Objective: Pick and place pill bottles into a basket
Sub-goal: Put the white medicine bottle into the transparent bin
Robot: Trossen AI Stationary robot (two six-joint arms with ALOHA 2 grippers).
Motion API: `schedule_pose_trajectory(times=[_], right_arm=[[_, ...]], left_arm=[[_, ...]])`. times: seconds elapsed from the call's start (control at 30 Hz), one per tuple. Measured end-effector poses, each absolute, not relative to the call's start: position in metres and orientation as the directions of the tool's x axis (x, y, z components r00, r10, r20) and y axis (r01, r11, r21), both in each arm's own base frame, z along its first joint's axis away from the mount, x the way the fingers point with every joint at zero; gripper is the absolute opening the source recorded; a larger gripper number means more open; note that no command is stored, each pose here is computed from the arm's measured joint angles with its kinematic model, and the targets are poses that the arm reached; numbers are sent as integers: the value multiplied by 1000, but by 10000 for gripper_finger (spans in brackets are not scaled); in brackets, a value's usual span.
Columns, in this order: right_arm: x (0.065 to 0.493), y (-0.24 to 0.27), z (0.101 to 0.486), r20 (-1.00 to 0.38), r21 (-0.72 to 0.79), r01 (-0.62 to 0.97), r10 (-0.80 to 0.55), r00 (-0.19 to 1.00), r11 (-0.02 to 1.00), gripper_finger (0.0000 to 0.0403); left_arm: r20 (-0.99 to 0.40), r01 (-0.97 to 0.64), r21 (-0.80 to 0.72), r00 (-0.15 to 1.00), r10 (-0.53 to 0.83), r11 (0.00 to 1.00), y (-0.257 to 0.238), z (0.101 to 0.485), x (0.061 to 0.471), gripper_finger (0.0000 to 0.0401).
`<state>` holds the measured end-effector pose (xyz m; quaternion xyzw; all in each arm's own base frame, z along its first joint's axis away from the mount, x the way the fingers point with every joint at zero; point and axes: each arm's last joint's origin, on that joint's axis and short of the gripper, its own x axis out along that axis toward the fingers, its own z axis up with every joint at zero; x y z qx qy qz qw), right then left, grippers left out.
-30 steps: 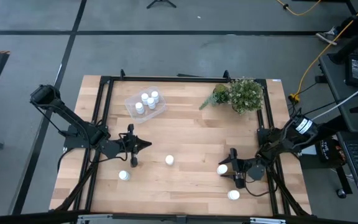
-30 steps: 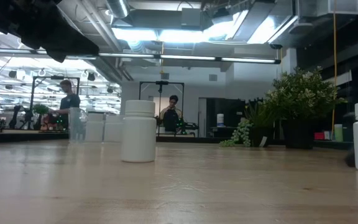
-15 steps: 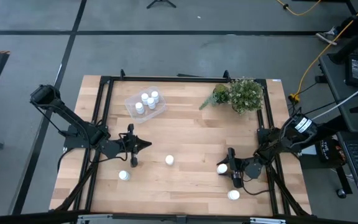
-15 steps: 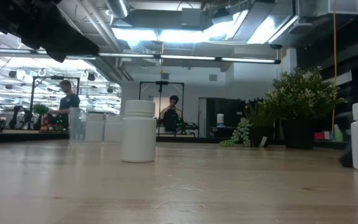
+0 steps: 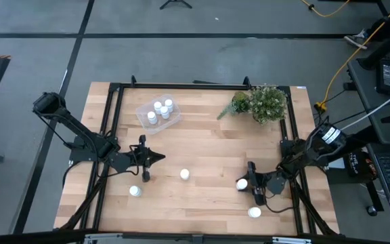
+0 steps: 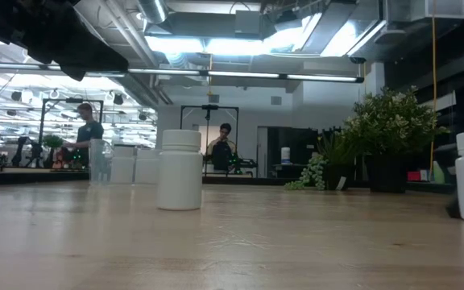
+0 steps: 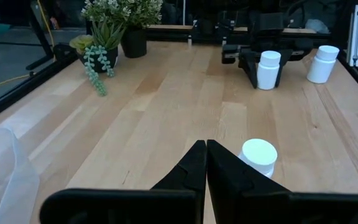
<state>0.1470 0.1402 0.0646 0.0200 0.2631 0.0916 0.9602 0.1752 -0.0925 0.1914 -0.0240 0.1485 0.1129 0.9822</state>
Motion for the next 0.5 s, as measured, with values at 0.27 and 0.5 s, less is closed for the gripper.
schedule_pose_trajectory(times=[0.27,0.5], right_arm=[[150,140,76,-484,157,-228,276,831,961,174],[162,129,91,-431,173,-229,282,857,958,171]], left_arm=[[-269,-277,-13,926,264,961,-91,193,176,13],[-223,-352,-21,914,339,936,-90,197,176,63]])
